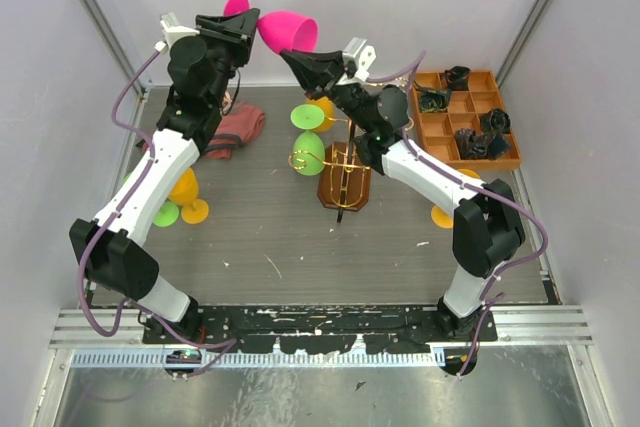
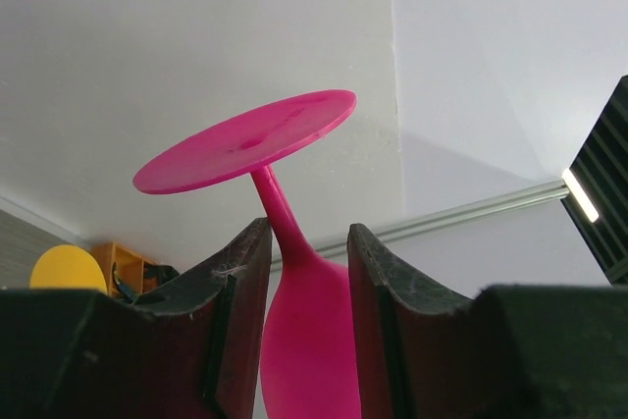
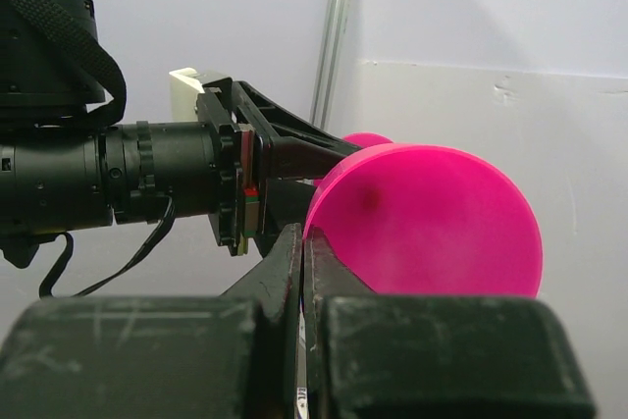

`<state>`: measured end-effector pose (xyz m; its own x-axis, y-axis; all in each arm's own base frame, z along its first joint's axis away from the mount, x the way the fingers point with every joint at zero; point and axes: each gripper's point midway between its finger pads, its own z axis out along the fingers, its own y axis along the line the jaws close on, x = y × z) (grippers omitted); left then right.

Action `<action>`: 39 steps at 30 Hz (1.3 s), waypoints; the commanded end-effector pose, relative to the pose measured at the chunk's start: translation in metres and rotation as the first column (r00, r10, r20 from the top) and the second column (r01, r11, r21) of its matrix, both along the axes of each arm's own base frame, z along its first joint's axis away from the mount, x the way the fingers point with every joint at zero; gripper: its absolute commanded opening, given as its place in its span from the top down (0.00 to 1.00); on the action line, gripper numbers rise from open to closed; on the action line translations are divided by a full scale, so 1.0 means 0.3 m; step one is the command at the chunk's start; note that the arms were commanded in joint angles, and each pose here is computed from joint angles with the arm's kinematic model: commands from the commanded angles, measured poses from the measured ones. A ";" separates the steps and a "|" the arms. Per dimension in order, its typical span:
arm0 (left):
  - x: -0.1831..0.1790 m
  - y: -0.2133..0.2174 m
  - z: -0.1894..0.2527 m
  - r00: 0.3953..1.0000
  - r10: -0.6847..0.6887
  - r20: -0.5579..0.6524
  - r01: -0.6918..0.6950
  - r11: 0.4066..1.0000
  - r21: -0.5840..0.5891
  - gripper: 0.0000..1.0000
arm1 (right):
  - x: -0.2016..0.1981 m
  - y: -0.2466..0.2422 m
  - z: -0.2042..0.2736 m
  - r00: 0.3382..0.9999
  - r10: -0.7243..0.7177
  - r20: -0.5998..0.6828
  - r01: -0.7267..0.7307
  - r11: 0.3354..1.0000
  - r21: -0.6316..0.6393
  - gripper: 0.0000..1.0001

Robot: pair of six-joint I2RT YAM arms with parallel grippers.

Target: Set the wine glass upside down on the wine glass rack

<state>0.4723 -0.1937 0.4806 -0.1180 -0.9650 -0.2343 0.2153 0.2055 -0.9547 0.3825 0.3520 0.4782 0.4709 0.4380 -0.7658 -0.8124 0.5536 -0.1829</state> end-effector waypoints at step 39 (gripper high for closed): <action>-0.188 0.134 0.320 0.871 -0.105 0.480 -0.322 0.617 0.718 0.95 | 0.122 -0.169 0.017 0.917 -0.380 -0.120 0.341 0.905 -0.256 0.05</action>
<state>0.4591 -0.1599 0.5595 0.1371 -0.6432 -0.7533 0.4450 0.7194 -0.5333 0.3952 0.3324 0.4569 0.4568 0.1568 -0.8757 -0.7055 0.6634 -0.2493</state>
